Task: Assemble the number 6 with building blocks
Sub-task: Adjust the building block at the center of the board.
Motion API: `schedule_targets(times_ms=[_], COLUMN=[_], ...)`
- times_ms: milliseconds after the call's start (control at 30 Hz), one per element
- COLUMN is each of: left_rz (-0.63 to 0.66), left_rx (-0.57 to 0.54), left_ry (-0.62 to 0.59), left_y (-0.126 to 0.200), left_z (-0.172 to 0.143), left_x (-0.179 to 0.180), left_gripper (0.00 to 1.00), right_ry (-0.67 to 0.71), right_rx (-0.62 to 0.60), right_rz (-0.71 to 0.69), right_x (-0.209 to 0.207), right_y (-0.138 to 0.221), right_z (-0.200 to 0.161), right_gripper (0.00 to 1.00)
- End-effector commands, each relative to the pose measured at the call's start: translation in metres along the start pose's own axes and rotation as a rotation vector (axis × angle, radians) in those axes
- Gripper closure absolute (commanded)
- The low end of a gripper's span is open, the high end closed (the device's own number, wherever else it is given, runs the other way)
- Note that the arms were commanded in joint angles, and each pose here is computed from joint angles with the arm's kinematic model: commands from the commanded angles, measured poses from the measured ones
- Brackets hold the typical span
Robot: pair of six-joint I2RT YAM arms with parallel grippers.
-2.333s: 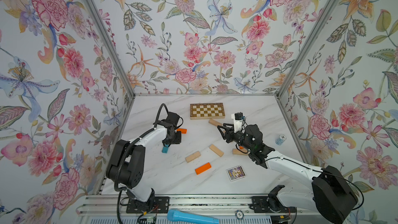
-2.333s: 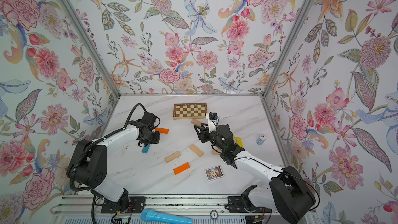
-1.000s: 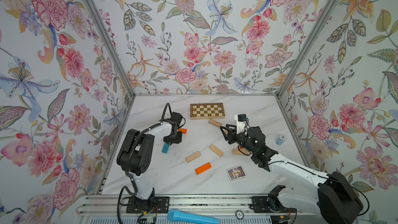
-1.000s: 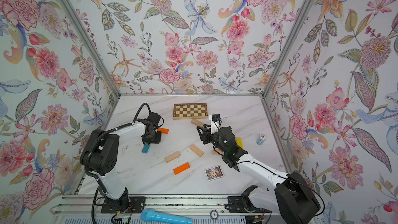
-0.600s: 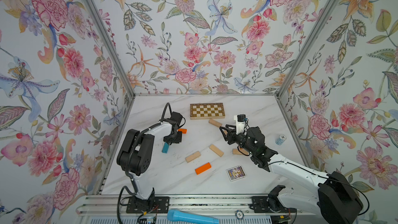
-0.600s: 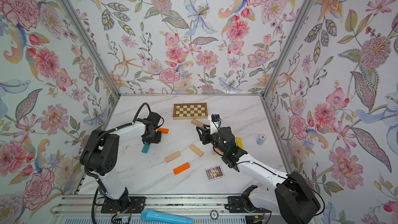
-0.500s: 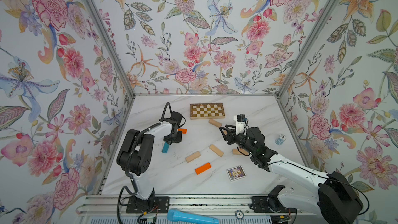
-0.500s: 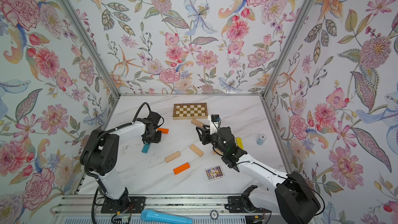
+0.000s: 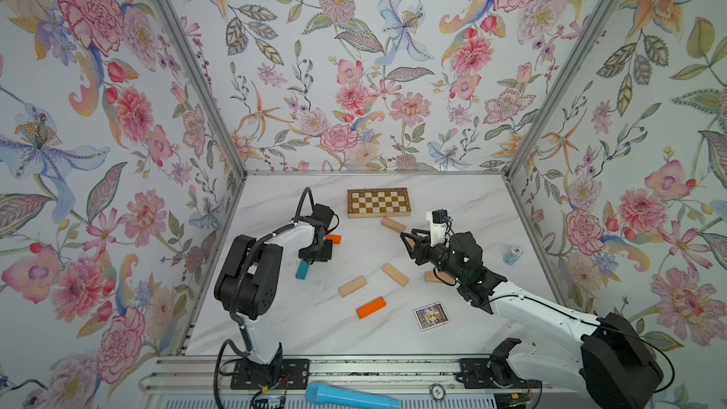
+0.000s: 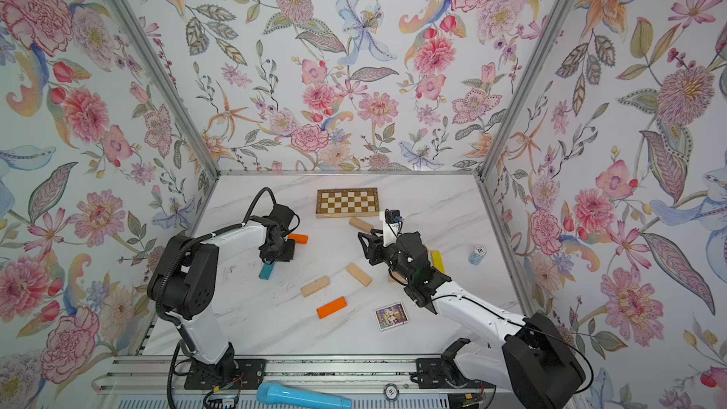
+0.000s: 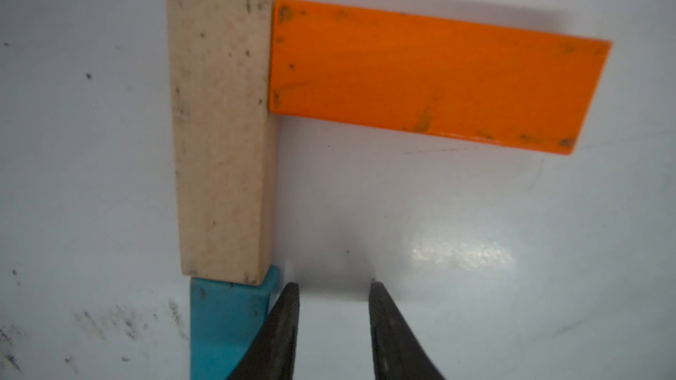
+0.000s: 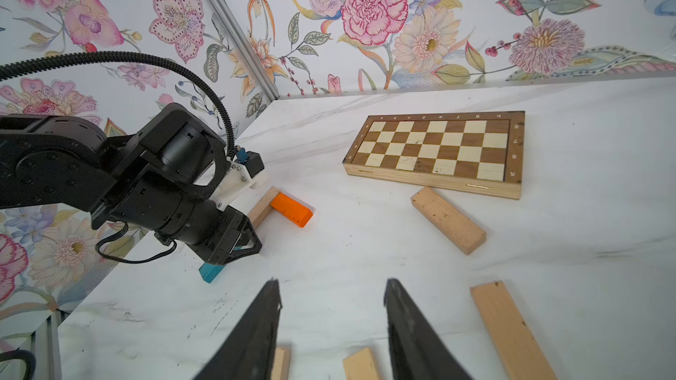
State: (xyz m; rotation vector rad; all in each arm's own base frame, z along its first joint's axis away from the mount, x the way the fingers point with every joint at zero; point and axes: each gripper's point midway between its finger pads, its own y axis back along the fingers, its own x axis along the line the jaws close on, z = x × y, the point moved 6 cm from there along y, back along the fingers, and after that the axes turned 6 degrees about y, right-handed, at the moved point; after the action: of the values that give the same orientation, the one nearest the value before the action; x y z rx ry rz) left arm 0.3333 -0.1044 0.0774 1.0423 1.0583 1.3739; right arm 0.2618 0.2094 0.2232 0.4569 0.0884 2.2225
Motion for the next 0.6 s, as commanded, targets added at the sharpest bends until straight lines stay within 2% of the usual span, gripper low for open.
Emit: schedule_targets(times_ms=[0,433,567], left_rz=[0.033,0.054,-0.005], left_rx=[0.016,0.002,-0.022], left_ry=[-0.022,-0.013,-0.018], left_y=[-0.002,0.002,0.009], left_z=[0.000,0.002,0.006], left_x=[0.004,0.008,0.000], left_gripper=[0.64,0.58,0.55], right_ry=[0.016,0.018,0.018], right_rx=[-0.001,0.015,0.019], right_rz=[-0.009,-0.029,-0.030], right_x=[0.001,0.000,0.000], right_y=[0.002,0.002,0.003], right_z=[-0.001,-0.001,0.000], right_gripper=[0.52,0.52,0.52])
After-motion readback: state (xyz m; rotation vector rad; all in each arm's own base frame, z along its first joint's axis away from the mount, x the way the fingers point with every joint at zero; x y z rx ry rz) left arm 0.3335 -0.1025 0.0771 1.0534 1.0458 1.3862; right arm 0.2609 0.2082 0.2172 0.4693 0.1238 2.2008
